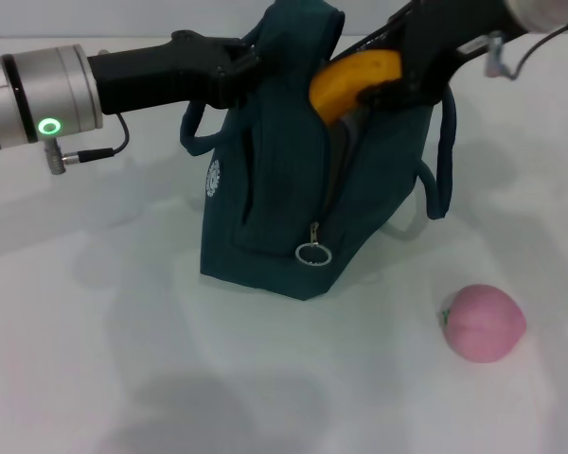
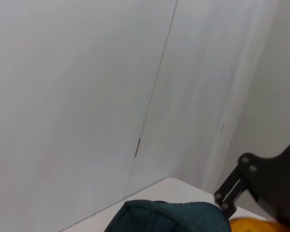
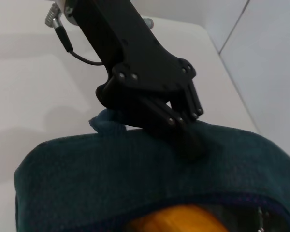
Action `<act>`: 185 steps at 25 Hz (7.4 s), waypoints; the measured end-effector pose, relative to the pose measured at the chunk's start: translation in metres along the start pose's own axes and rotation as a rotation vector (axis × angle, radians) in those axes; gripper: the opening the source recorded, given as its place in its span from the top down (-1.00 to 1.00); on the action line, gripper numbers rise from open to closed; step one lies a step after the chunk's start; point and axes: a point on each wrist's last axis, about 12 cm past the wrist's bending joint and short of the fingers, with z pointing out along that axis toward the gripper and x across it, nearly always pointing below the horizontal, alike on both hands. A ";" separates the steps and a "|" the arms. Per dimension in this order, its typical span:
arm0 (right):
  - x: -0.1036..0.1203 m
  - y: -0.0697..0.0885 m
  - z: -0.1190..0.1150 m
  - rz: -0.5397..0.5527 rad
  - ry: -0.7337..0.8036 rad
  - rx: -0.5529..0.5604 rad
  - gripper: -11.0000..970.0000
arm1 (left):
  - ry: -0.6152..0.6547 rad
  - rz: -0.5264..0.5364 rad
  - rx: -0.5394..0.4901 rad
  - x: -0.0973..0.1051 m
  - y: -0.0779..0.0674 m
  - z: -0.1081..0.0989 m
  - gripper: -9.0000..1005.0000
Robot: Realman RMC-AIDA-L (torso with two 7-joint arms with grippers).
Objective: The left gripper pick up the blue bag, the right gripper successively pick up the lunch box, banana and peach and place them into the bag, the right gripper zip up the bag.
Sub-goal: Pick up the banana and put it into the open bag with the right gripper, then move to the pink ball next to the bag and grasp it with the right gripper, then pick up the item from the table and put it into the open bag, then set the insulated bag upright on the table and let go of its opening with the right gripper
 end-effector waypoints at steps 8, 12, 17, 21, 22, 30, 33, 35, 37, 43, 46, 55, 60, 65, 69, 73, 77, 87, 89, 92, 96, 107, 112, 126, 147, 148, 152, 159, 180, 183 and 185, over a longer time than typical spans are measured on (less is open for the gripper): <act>-0.014 -0.002 0.011 0.051 0.017 -0.007 -0.25 | -0.001 -0.002 0.001 0.001 0.000 0.000 0.90; -0.014 -0.001 0.007 0.069 -0.010 0.008 -0.28 | 0.004 -0.006 -0.007 0.003 0.000 -0.002 0.90; -0.010 0.001 0.001 0.091 -0.047 0.015 -0.36 | 0.009 -0.010 -0.027 0.005 0.002 -0.003 0.90; 0.006 0.009 -0.013 0.136 -0.067 0.056 -0.48 | 0.008 -0.013 -0.029 0.006 0.002 -0.003 0.90; 0.014 0.015 -0.021 0.157 -0.083 0.067 -0.48 | 0.008 -0.014 -0.029 0.006 0.002 -0.003 0.90; 0.062 0.070 -0.045 0.245 -0.045 -0.072 -0.48 | 0.015 -0.029 -0.050 0.013 0.004 -0.012 0.90; 0.073 0.078 -0.039 0.287 0.002 -0.113 -0.47 | 0.020 -0.031 -0.045 0.013 0.004 -0.010 0.90; 0.083 0.079 -0.035 0.322 0.044 -0.117 -0.47 | 0.020 -0.026 -0.038 0.011 0.004 -0.007 0.90; 0.092 0.078 -0.030 0.349 0.081 -0.116 -0.46 | 0.019 -0.020 -0.033 0.008 0.004 -0.005 0.90; 0.109 0.076 -0.019 0.396 0.151 -0.121 -0.48 | 0.016 -0.014 -0.031 0.006 0.004 -0.001 0.90; 0.113 0.078 -0.014 0.407 0.165 -0.141 -0.49 | 0.014 -0.015 -0.049 0.006 0.006 0.000 0.90; 0.122 0.086 0.008 0.407 0.242 -0.198 -0.49 | 0.017 -0.014 -0.051 0.004 0.006 0.006 0.90; 0.123 0.090 0.018 0.396 0.264 -0.216 -0.49 | 0.016 -0.011 -0.054 0.003 0.007 0.007 0.90; 0.125 0.088 0.027 0.402 0.284 -0.240 -0.49 | 0.016 -0.009 -0.056 0.002 0.007 0.008 0.90; 0.125 0.087 0.029 0.400 0.287 -0.242 -0.49 | 0.015 -0.008 -0.057 0.002 0.007 0.008 0.90; 0.126 0.087 0.029 0.394 0.286 -0.243 -0.47 | 0.013 -0.002 -0.058 0.002 0.008 0.007 0.90; 0.126 0.086 0.029 0.387 0.276 -0.250 -0.38 | 0.013 0.006 -0.059 0.002 0.008 0.007 0.90; 0.136 0.073 -0.019 0.425 0.019 -0.219 0.42 | 0.012 -0.001 -0.063 0.005 0.008 0.004 0.90; 0.140 0.069 -0.042 0.433 -0.123 -0.205 0.44 | 0.012 -0.006 -0.065 0.007 0.007 0.003 0.90; 0.149 0.066 -0.066 0.428 -0.292 -0.153 0.47 | 0.009 -0.010 -0.066 0.008 0.007 0.002 0.90; 0.151 0.059 -0.081 0.420 -0.510 -0.060 0.51 | 0.008 -0.011 -0.060 0.008 0.006 0.001 0.90; 0.135 0.029 -0.070 0.469 -0.771 0.017 0.58 | -0.061 -0.032 0.050 0.002 -0.007 -0.001 0.90; 0.123 0.019 -0.044 0.479 -0.707 -0.075 0.57 | -0.082 -0.036 0.048 0.001 -0.007 -0.002 0.90; 0.091 0.025 0.019 0.397 -0.475 -0.206 0.55 | -0.074 -0.041 0.034 0.002 -0.005 0.001 0.90; 0.123 0.050 -0.015 0.357 -0.482 -0.110 -0.46 | -0.065 -0.038 0.006 0.008 -0.002 0.001 0.90; 0.130 0.056 -0.019 0.364 -0.473 -0.101 -0.48 | -0.064 -0.038 0.005 0.008 -0.001 0.001 0.90; 0.151 0.073 -0.024 0.397 -0.439 -0.089 -0.52 | -0.062 -0.037 0.001 0.008 0.000 -0.001 0.90; 0.162 0.086 -0.034 0.383 -0.526 -0.059 -0.50 | -0.058 -0.037 -0.007 0.009 0.001 -0.004 0.90; 0.193 0.085 -0.006 0.490 -0.446 -0.132 -0.46 | -0.048 -0.019 0.000 0.008 0.000 -0.001 0.90; 0.188 0.082 0.006 0.492 -0.427 -0.157 -0.45 | -0.049 -0.019 0.001 0.008 0.000 0.000 0.90; 0.185 0.081 0.012 0.493 -0.419 -0.169 -0.44 | -0.050 -0.017 0.003 0.008 0.000 0.001 0.90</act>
